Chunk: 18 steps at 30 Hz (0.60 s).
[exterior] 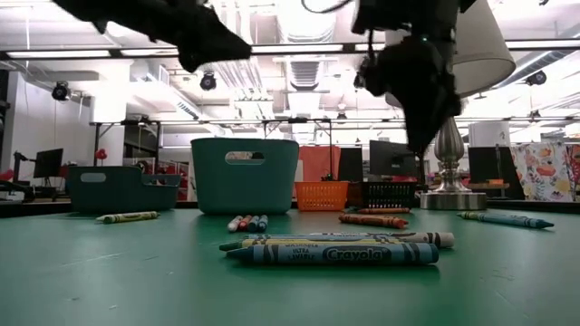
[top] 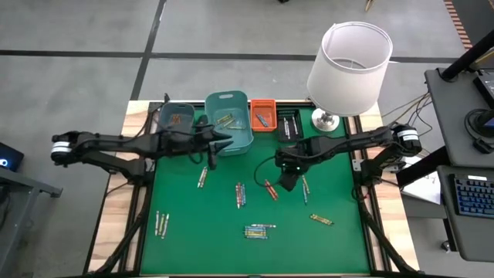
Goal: Sort crayons
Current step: Put the blue crayon into the orange bin
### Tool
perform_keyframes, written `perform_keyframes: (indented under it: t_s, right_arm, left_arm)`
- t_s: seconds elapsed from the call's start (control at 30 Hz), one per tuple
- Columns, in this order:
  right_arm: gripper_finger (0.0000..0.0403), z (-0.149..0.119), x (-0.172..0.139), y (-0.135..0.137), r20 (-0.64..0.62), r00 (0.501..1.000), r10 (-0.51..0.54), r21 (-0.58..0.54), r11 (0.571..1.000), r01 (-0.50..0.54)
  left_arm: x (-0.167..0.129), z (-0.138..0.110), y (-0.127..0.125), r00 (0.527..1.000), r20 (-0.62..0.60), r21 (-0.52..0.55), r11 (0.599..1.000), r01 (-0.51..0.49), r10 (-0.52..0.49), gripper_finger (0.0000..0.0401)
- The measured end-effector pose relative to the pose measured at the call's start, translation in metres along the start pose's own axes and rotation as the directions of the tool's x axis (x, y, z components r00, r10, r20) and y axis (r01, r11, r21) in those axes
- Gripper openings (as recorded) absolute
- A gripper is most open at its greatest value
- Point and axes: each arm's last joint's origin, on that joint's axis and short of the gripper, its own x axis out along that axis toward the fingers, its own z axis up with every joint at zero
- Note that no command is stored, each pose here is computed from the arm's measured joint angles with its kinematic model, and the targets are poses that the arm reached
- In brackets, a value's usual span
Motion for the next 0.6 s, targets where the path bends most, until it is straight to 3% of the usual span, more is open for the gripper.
perform_keyframes:
  t_s: [0.2, 0.6]
  right_arm:
    - [0.0141, -0.013, -0.001, -0.006, -0.109, 0.990, -0.094, 0.141, 0.984, 0.109]
    - [0.0157, -0.061, 0.012, 0.026, -0.201, 0.975, -0.092, 0.321, 0.934, 0.154]
  left_arm:
    - [-0.009, -0.003, 0.001, 0.998, 0.059, -0.019, 1.000, 0.005, -0.004, 0.0071]
    - [-0.009, -0.001, 0.000, 0.998, 0.066, 0.022, 1.000, 0.003, -0.004, 0.0071]
